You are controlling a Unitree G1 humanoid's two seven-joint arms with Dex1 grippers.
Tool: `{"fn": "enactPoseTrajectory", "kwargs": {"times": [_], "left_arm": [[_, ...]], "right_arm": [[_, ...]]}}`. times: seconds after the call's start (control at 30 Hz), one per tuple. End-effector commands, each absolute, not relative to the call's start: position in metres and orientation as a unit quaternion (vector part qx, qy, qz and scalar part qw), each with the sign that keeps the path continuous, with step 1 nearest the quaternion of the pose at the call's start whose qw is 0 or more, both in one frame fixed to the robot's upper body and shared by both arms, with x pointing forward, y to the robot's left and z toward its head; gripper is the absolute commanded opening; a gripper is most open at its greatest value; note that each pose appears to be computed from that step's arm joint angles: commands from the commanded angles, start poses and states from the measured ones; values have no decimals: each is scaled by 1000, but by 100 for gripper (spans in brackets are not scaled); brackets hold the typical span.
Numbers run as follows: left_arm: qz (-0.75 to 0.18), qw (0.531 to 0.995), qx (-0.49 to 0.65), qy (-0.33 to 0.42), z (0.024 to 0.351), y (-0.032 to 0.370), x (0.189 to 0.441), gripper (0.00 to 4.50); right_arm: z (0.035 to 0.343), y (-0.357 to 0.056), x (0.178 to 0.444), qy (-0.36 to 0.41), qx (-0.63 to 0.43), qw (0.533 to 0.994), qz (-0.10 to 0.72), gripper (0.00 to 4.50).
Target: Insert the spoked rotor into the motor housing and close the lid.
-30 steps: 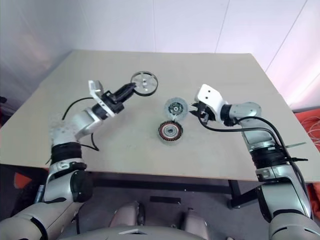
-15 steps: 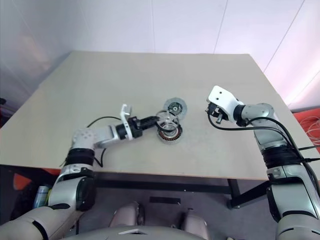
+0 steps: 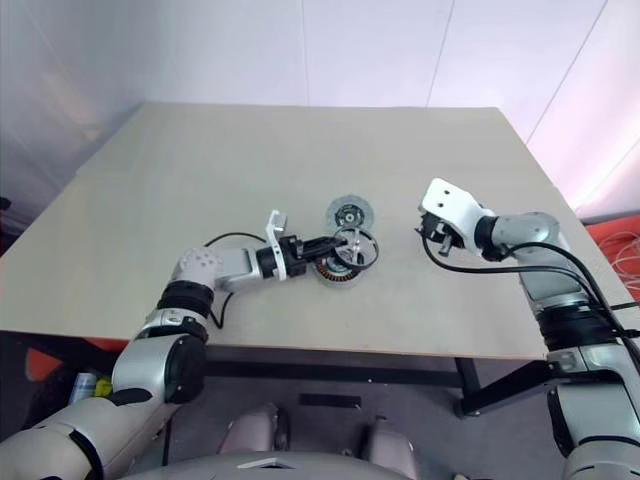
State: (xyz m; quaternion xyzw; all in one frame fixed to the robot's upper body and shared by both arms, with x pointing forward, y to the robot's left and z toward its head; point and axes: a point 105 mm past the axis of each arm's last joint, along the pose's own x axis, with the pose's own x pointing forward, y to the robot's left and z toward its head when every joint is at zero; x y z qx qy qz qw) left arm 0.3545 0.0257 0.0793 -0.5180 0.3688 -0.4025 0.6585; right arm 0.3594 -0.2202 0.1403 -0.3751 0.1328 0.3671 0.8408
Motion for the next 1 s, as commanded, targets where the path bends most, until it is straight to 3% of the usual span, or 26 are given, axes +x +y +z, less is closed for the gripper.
{"fn": "enactPoseTrajectory", "kwargs": {"times": [0.03,0.47,0.77,1.0], "left_arm": [[-414,656,-519,360,87,26,356,47],[-381,657,-528,381,64,39,344,47],[-373,659,-558,339,75,49,350,47],[-369,664,-546,354,72,48,348,47]], "right_arm": [[170,-219,358,94,-385,844,361,133],[171,-216,359,91,-387,843,362,133],[168,-212,361,92,-385,842,366,133],[171,-211,363,88,-387,842,366,133]]}}
